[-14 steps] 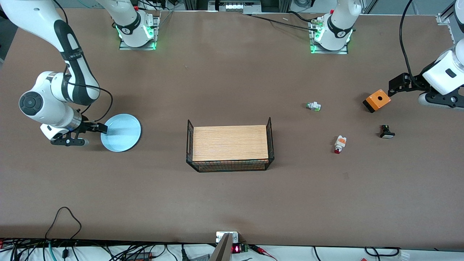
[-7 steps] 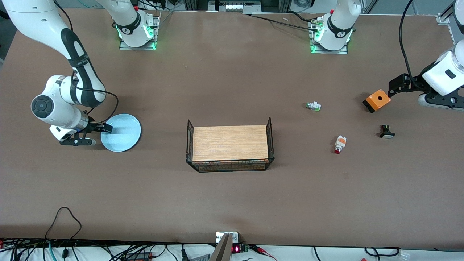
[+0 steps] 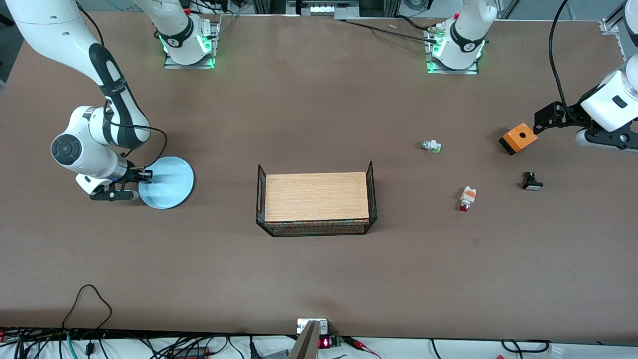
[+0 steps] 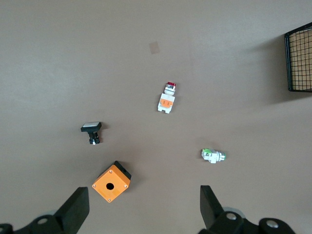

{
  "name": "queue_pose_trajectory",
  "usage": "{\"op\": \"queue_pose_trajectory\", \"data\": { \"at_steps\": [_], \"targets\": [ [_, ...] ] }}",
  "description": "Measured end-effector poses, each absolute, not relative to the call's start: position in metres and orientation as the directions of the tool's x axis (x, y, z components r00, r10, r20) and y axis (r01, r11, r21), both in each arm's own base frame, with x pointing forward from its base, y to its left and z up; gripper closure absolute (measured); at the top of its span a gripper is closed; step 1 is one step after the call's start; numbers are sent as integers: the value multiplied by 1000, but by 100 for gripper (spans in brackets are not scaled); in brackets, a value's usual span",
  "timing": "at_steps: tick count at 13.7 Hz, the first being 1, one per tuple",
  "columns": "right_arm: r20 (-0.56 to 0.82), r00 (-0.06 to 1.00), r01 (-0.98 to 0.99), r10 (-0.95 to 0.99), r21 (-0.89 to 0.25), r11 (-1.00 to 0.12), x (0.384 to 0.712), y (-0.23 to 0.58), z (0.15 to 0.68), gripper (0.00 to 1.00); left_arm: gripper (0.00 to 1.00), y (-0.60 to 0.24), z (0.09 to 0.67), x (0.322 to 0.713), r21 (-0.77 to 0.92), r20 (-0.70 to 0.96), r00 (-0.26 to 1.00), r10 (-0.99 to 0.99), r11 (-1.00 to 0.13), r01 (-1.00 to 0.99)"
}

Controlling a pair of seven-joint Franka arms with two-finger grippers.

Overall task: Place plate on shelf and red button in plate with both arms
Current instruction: 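Lower the right gripper to the plate rim and close on it, then lift the plate with the right gripper and carry it over the tray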

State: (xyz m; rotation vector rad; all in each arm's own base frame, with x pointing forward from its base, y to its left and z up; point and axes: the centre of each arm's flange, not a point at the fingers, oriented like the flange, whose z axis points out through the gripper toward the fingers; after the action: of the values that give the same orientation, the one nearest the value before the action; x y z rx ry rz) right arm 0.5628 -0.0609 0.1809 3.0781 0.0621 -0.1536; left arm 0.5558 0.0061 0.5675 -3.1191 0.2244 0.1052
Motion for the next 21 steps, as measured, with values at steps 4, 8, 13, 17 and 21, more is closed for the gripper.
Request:
{"op": "queue_pose_trajectory", "data": {
  "at_steps": [4, 8, 13, 17, 21],
  "targets": [
    [-82, 995, 60, 55, 56, -997, 567, -53, 195, 93, 0, 6, 568, 556, -8, -68, 987, -143, -990, -143],
    [-107, 992, 68, 62, 47, -997, 573, -46, 227, 97, 0, 6, 567, 556, -8, -68, 987, -143, -990, -143],
    [-199, 979, 36, 32, 19, -999, 584, -12, 315, 97, 0, 6, 567, 556, -8, -68, 987, -143, -990, -143],
    [-211, 977, -61, -37, -111, -992, 596, 11, 405, 97, 0, 6, 567, 556, -8, -68, 987, -143, -990, -143],
    [-230, 957, -209, -174, -139, -968, 597, 67, 489, 97, 0, 6, 567, 556, -8, -68, 987, -143, -990, -143]
  ]
}}
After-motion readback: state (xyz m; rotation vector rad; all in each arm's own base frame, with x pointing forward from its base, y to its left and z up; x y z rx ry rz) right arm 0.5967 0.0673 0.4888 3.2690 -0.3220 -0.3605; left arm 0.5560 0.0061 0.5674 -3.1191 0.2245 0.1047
